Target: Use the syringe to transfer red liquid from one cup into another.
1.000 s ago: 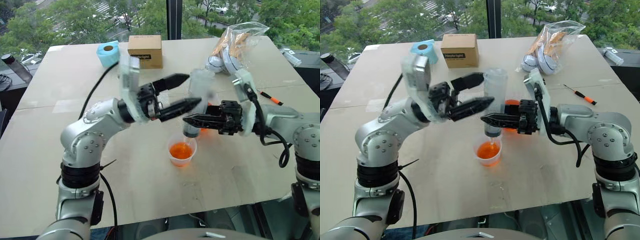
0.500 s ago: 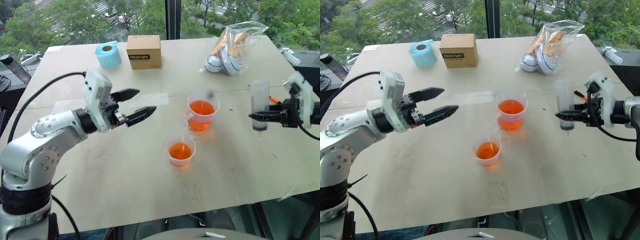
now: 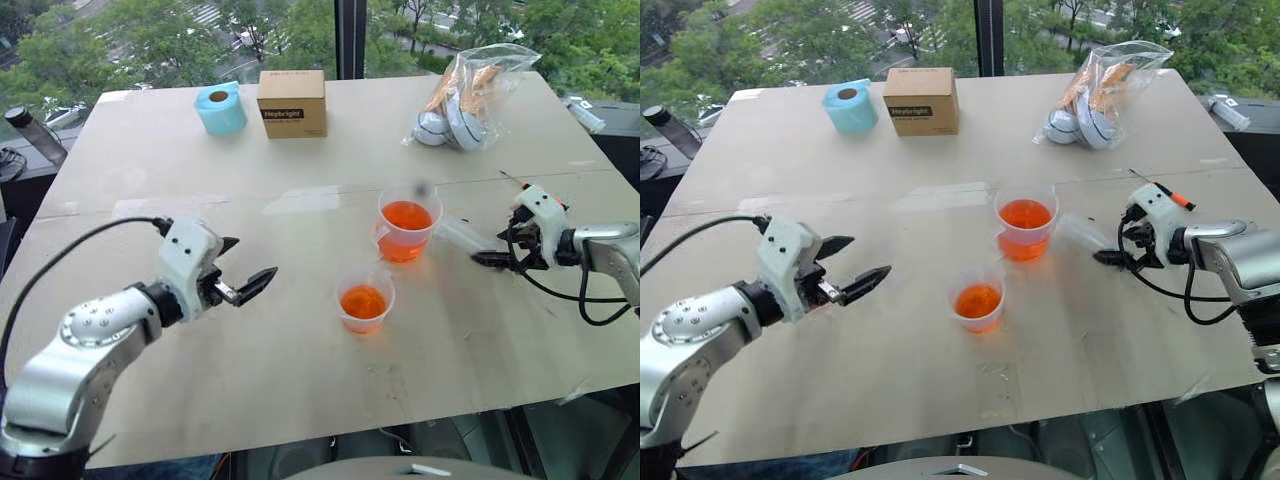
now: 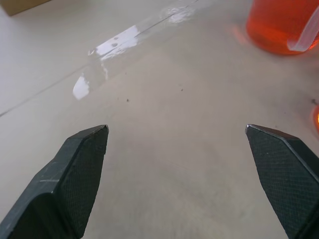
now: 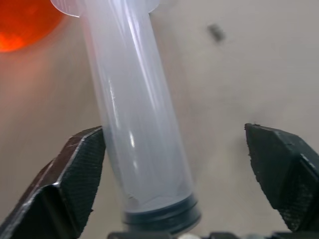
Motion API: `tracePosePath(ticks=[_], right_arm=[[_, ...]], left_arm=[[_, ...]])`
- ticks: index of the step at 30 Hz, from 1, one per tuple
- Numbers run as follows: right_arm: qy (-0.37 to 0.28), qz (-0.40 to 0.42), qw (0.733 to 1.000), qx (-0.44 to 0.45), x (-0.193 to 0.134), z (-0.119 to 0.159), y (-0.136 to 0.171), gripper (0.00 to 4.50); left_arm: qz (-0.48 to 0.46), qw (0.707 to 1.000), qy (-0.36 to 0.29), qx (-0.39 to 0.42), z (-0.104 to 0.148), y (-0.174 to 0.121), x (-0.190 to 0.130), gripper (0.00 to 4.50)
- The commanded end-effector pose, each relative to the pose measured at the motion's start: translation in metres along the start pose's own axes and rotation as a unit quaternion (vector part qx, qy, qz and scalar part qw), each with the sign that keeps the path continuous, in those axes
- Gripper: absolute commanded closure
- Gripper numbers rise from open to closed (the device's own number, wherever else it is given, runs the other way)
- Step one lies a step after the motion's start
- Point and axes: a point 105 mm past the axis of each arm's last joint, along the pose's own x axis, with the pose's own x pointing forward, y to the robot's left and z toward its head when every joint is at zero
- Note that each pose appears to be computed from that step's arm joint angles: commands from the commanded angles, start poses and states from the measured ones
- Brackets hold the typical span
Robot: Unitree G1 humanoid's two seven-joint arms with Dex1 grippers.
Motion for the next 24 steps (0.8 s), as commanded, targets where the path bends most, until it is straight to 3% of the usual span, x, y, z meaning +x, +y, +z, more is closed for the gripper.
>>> tracePosePath(ticks=[1,6,10,14,18,24], right_arm=[[-0.066,0.0,0.998,0.005,-0.034,0.024,-0.007,0.06],[-0.142,0.061,0.988,-0.008,-0.071,0.012,0.011,0.06],[-0.166,0.096,0.981,0.006,-0.092,-0.023,0.022,0.06],[-0.155,0.094,0.982,-0.052,-0.093,-0.066,0.029,0.06],[-0.158,0.07,0.983,-0.056,-0.082,-0.104,0.024,0.06],[-0.194,0.035,0.977,-0.076,-0.071,-0.116,0.015,0.06]], left_arm=[[0.028,0.999,-0.002,0.036,0.002,-0.001,-0.007,0.0],[0.027,0.999,0.007,0.045,-0.015,-0.016,-0.017,0.0],[-0.003,0.998,0.028,0.054,-0.036,-0.034,-0.025,0.0],[-0.004,0.999,0.027,0.026,-0.049,-0.045,-0.028,0.0],[-0.002,0.999,0.043,0.017,-0.069,-0.05,-0.032,0.0],[-0.008,0.999,0.04,0.01,-0.08,-0.054,-0.04,0.0]])
